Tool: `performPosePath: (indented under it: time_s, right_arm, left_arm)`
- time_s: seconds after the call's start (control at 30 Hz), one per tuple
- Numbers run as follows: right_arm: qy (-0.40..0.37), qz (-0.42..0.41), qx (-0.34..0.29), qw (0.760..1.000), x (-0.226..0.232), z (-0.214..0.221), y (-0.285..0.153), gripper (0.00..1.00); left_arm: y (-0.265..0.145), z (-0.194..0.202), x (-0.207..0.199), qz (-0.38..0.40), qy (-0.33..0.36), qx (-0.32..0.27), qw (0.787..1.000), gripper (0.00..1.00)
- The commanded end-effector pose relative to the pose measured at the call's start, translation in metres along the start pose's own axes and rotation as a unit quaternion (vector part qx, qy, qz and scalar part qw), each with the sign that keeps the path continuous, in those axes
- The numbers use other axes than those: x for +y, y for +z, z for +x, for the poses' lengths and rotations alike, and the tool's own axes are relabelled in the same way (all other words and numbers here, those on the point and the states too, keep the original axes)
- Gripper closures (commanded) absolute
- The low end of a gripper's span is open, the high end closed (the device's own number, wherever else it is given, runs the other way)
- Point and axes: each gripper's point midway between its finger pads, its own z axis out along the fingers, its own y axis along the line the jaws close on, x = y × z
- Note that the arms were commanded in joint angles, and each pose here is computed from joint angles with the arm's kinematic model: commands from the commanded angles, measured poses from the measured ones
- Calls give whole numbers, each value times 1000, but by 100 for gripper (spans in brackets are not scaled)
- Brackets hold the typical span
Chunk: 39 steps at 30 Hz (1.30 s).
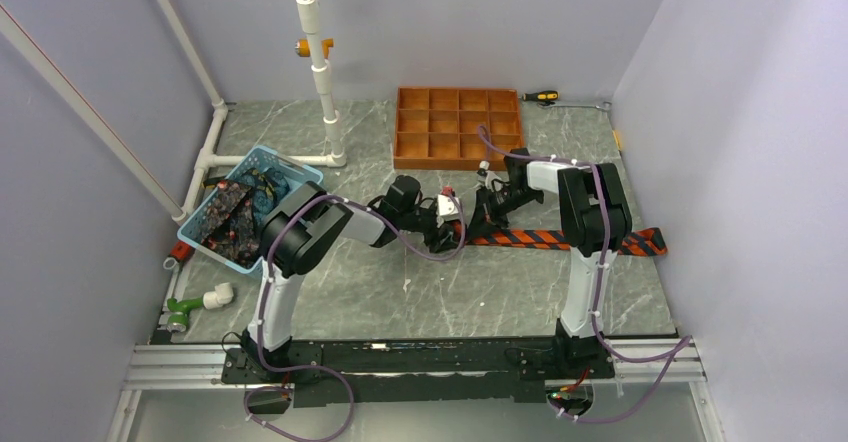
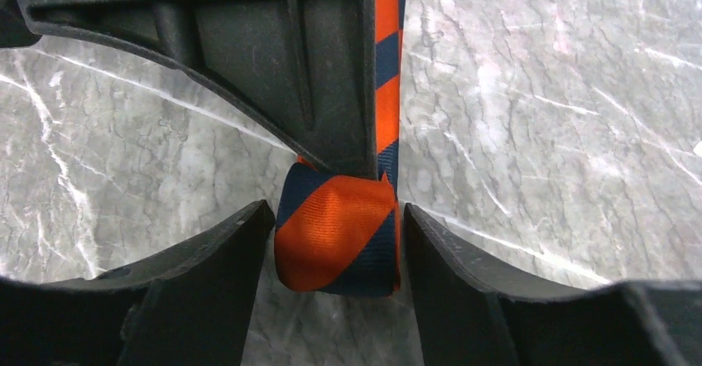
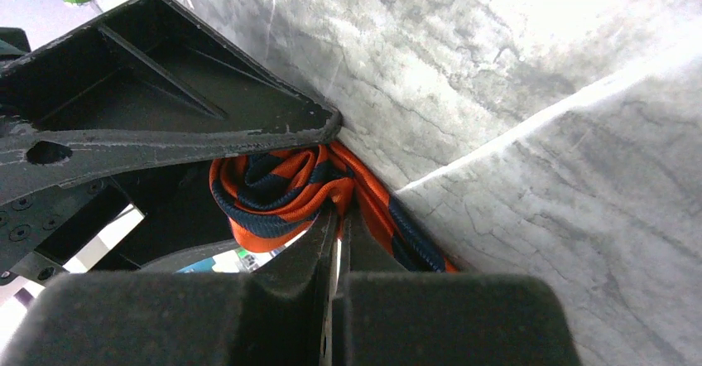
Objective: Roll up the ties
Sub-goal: Roll the tie at the center of the board.
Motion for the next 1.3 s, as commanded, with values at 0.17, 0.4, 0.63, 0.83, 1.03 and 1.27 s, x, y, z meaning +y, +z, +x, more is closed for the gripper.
performPosePath:
  time_s: [0.17, 0.4, 0.63, 0.83, 1.03, 1.27]
  right_arm:
    - [-56, 63, 8, 996, -36, -2, 1, 100]
    - [-99, 19, -38, 994, 15, -2, -38, 60]
    - [-78, -41, -45, 995, 46, 0, -27, 47]
    - [-61, -37, -38, 997, 37, -9, -14, 55]
    - [-61, -2, -14, 998, 15, -3, -4, 97]
    - [-70, 124, 22, 990, -53, 9, 4, 100]
  left_arm:
    - [7, 12, -12, 7, -3, 33, 999, 64]
    - [-26, 55, -27, -4, -20, 141, 990, 71]
    - [-27, 69, -27, -8, -56, 181, 982, 70]
    - [-27, 71, -26, -9, -57, 187, 981, 69]
    - [-26, 72, -26, -7, -56, 188, 981, 63]
    - [-22, 45, -21, 2, -69, 93, 993, 32]
